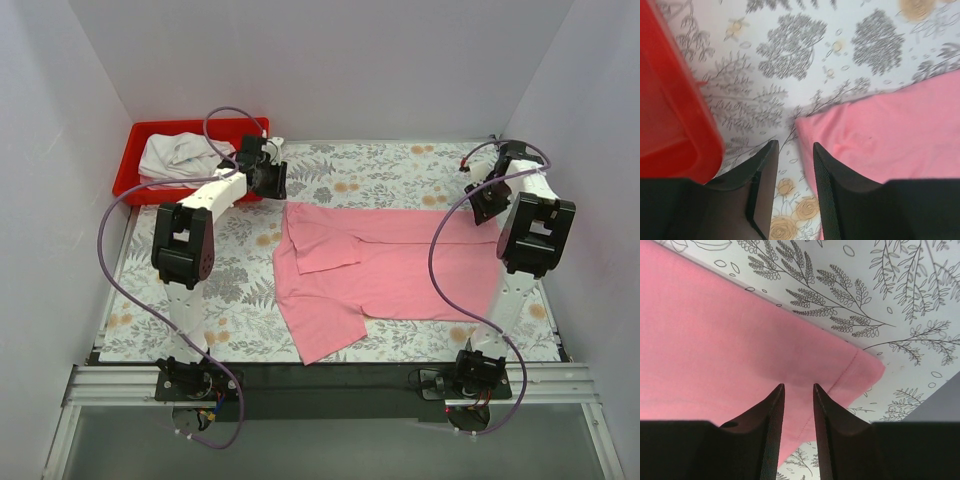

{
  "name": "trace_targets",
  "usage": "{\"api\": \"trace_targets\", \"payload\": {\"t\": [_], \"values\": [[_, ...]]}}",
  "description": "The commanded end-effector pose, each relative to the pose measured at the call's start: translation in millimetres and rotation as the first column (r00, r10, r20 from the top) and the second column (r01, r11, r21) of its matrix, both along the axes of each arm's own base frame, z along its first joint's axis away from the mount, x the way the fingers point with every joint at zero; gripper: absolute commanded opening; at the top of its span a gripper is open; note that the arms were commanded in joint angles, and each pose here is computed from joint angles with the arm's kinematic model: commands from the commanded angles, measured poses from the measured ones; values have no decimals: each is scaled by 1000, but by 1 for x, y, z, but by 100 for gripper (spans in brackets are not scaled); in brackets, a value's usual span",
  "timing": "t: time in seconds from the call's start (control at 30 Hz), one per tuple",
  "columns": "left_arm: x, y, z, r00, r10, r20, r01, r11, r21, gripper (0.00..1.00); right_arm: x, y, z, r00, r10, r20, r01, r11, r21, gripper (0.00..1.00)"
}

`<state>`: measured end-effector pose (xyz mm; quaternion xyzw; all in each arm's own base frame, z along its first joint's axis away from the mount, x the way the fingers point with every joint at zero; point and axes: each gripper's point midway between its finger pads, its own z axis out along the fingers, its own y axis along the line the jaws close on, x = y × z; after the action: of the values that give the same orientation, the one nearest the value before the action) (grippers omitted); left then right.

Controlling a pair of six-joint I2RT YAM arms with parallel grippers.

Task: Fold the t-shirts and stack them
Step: Fold the tshirt

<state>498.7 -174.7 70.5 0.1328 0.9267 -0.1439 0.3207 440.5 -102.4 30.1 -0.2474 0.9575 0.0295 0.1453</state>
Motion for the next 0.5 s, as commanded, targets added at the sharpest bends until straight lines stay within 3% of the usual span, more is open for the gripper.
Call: {"api": "trace_targets", "payload": {"t": [0.0, 0.17, 0.47], "values": [[21, -26, 34, 995, -42, 92, 50, 996, -79, 34, 17, 0, 40, 992, 23, 121, -23, 1000, 0, 36], [28, -29, 19, 996, -58, 60, 62, 996, -69, 35, 17, 3, 34, 992, 47, 115, -49, 999, 8, 35], [4, -25, -6, 994, -113, -10, 113, 993, -36, 33, 5, 1, 7, 995, 90, 42, -90, 996, -22, 34]]}}
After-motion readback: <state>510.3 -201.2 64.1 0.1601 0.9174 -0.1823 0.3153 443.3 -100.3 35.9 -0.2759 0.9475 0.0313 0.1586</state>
